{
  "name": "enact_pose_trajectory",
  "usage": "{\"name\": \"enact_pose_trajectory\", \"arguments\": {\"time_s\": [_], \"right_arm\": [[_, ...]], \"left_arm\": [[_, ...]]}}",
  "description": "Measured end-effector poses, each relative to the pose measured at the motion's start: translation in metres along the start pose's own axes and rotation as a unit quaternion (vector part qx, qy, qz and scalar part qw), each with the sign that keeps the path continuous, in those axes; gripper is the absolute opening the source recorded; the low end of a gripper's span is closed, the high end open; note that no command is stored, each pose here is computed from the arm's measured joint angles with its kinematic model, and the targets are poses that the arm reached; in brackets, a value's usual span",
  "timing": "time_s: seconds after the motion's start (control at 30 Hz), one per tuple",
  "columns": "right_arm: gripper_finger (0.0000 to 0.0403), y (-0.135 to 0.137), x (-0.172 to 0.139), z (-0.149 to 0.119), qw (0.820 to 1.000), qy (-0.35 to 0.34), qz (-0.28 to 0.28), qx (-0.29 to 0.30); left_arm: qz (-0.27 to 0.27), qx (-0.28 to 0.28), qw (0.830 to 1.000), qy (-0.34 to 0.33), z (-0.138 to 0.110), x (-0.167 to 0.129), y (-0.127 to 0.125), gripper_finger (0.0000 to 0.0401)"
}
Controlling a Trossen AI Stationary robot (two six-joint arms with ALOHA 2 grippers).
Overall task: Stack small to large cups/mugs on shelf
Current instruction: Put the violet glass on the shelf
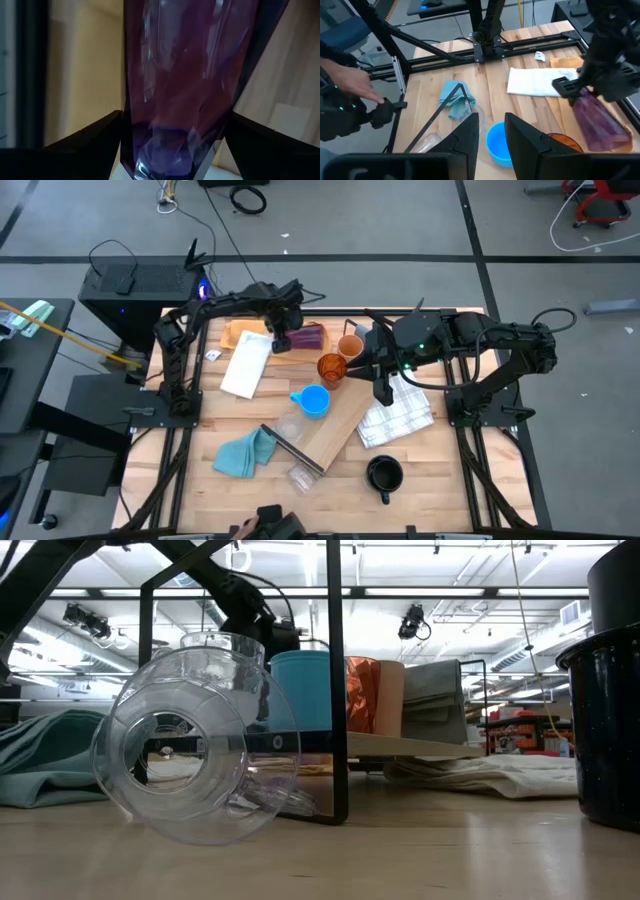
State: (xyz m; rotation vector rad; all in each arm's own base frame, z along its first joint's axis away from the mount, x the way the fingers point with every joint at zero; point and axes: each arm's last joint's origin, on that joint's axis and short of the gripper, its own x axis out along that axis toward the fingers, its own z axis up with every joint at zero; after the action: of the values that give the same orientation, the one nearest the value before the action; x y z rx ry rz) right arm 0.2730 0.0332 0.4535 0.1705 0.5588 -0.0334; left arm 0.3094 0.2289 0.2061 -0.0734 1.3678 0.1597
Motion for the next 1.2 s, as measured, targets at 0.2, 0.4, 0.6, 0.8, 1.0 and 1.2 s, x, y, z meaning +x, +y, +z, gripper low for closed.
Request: {"name": "enact_pose_trajectory", "arguments": {"time_s": [0.2, 0.4, 0.6, 0.8, 1.0, 1.2], "right_arm": [[0.01, 0.0, 0.0, -0.002, 1.0, 0.008, -0.002, 0.0], [0.01, -0.001, 0.0, -0.003, 1.0, 0.014, -0.003, -0.003], [0.01, -0.001, 0.0, -0.004, 1.0, 0.019, -0.005, -0.006], [0.01, -0.003, -0.002, -0.01, 0.999, 0.048, -0.023, -0.01], [0.01, -0.008, -0.018, -0.019, 0.995, 0.081, -0.054, -0.016], [0.01, -0.016, -0.058, -0.023, 0.994, 0.05, -0.095, -0.005]], "left_arm": [[0.015, 0.0, 1.0, -0.027, 0.014, -0.03, 0.007, 0.0326], [0.04, -0.002, 0.997, -0.068, 0.027, -0.072, 0.018, 0.0326], [0.069, -0.004, 0.992, -0.102, 0.034, -0.113, 0.024, 0.0325], [0.085, -0.032, 0.985, -0.148, 0.04, -0.145, 0.025, 0.0325], [0.068, -0.053, 0.972, -0.219, 0.049, -0.174, 0.019, 0.0324], [0.026, -0.066, 0.949, -0.306, 0.058, -0.203, 0.009, 0.0324]]}}
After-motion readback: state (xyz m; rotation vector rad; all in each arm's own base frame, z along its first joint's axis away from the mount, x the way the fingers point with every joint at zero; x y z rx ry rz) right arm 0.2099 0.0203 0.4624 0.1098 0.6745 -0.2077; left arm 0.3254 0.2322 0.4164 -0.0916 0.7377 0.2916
